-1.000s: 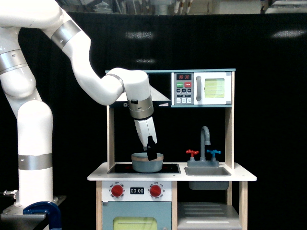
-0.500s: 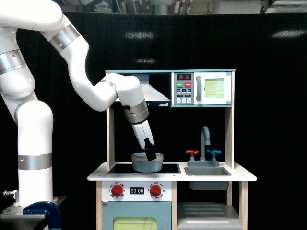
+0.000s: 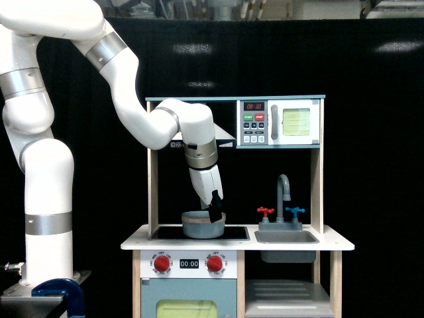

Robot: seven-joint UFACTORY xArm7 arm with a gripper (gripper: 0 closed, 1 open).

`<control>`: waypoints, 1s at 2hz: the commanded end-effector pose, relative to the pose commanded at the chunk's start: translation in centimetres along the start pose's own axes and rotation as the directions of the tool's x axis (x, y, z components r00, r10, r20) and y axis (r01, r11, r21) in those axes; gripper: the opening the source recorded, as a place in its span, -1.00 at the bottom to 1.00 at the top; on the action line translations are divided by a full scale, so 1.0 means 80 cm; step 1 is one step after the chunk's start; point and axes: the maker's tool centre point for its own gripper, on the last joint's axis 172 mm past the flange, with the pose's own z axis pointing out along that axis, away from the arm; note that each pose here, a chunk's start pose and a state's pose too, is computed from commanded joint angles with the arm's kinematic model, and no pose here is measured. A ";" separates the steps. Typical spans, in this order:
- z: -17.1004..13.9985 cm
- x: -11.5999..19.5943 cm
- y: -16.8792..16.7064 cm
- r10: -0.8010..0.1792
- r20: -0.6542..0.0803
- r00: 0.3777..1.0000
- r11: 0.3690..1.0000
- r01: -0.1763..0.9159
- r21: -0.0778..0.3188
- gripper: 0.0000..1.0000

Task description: Put the bowl inside the kitchen cabinet

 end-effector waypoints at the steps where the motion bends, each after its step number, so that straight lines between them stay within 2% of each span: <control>1: 0.030 0.003 -0.008 0.000 0.000 1.000 1.000 0.000 0.000 1.00; 2: 0.043 0.007 -0.010 0.000 0.000 1.000 1.000 0.000 0.000 1.00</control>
